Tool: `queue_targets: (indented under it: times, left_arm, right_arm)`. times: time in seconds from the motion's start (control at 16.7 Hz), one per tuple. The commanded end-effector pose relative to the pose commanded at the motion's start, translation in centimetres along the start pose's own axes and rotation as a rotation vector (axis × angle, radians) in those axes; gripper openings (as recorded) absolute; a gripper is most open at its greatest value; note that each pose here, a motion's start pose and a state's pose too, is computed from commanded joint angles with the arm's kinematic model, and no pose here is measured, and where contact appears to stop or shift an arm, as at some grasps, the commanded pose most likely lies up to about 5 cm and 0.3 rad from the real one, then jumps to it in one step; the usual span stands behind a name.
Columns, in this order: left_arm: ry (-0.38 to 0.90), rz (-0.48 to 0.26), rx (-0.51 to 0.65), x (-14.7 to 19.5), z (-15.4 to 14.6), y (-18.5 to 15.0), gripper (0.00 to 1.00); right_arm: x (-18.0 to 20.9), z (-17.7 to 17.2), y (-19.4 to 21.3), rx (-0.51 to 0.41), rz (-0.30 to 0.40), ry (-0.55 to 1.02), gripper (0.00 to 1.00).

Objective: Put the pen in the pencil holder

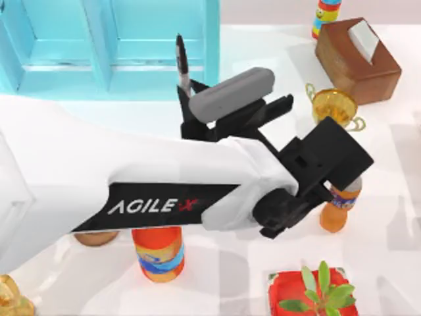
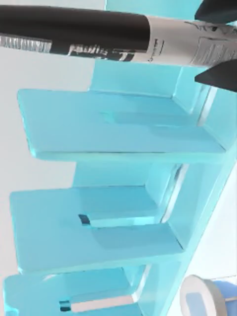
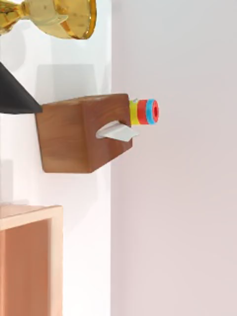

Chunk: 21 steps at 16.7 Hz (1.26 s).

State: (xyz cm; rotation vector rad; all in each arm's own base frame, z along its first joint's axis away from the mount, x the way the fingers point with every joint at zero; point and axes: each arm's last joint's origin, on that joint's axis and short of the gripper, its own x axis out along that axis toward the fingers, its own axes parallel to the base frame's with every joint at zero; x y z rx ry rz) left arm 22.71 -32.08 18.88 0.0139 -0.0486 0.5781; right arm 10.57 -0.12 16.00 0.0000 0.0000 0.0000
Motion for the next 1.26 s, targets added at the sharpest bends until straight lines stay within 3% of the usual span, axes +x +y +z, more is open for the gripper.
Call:
queue_targets:
  times: [0.12,0.9,1.26]
  left_arm:
    - [0.000,0.000,0.000,0.00,0.00,0.00,0.00]
    - [0.000,0.000,0.000,0.00,0.00,0.00,0.98]
    - [0.000,0.000,0.000,0.00,0.00,0.00,1.00]
  right_arm:
    - [0.00,0.00,0.00,0.000,0.000,0.000,1.00]
    - [0.00,0.00,0.00,0.000,0.000,0.000,1.00]
    - [0.00,0.00,0.00,0.000,0.000,0.000,1.00]
